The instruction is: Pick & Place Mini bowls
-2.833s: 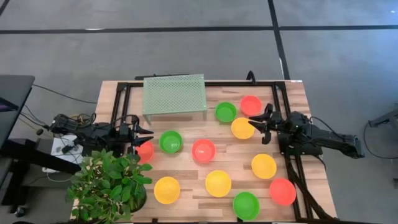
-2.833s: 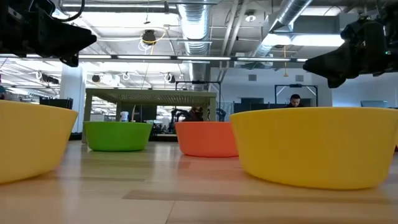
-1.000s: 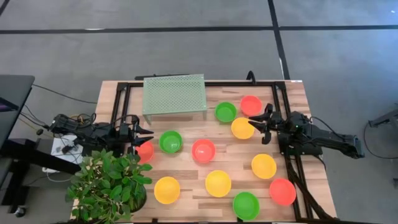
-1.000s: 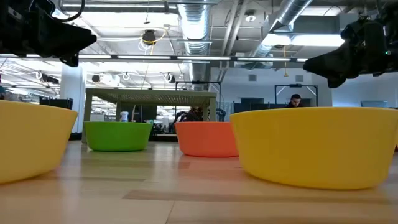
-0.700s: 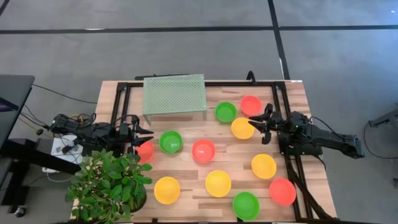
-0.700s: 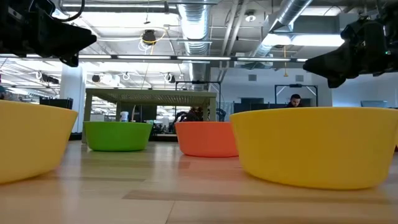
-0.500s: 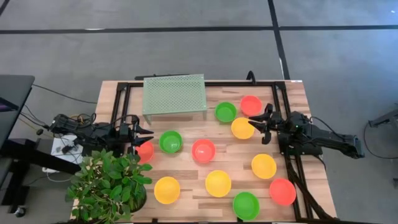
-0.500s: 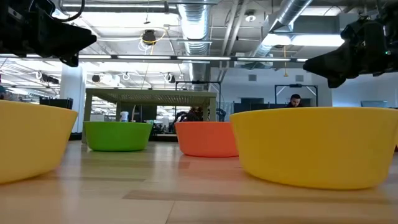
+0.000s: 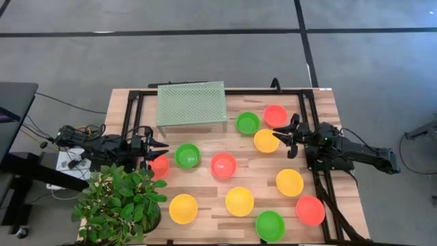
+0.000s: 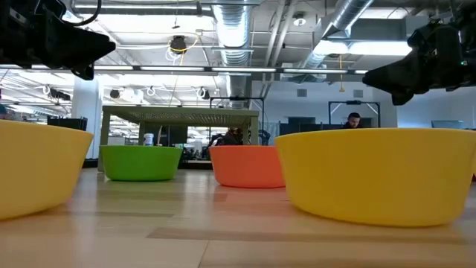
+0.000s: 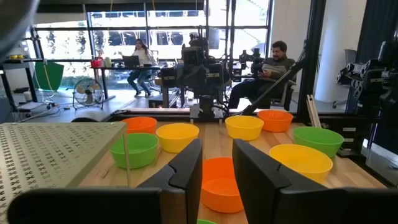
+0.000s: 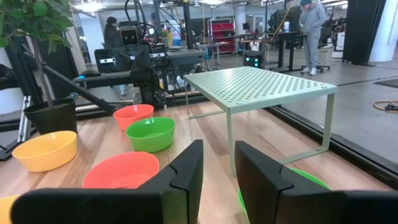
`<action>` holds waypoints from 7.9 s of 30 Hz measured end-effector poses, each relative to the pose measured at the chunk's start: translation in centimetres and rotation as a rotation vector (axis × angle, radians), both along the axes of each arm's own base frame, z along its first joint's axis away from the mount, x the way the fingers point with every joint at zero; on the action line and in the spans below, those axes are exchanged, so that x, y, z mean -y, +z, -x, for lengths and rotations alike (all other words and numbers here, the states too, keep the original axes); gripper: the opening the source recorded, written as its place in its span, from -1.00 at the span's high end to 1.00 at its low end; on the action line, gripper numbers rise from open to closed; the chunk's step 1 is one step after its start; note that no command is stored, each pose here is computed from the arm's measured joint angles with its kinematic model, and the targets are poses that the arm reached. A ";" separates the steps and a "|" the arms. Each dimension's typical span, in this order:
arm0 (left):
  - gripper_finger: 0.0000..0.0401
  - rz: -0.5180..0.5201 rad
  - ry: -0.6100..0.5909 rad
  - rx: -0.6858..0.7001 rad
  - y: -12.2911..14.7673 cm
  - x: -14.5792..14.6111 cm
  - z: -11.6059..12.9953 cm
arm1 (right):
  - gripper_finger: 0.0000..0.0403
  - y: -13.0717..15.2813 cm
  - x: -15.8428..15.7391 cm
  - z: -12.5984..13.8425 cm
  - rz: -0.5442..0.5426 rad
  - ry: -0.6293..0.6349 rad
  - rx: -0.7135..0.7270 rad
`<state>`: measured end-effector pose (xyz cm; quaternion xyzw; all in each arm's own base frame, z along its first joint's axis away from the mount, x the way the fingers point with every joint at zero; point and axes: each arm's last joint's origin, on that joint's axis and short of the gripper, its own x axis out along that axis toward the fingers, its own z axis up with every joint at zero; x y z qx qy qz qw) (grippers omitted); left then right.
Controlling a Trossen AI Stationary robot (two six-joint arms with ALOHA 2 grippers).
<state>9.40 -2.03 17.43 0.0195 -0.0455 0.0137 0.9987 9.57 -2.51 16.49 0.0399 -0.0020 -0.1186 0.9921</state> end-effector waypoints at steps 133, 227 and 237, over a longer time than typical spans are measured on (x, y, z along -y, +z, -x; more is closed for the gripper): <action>0.55 0.221 -0.026 0.208 3.0 -0.1 0.3 | 0.56 4.3 -1.2 -0.8 -0.029 0.187 0.292; 0.96 -0.229 0.349 -0.909 14.0 1.6 -11.5 | -0.10 5.4 -2.0 -15.4 0.112 0.211 -0.251; 0.96 -0.023 0.474 -1.077 13.8 -6.9 -10.8 | -0.10 5.4 -2.0 -15.4 0.112 0.211 -0.250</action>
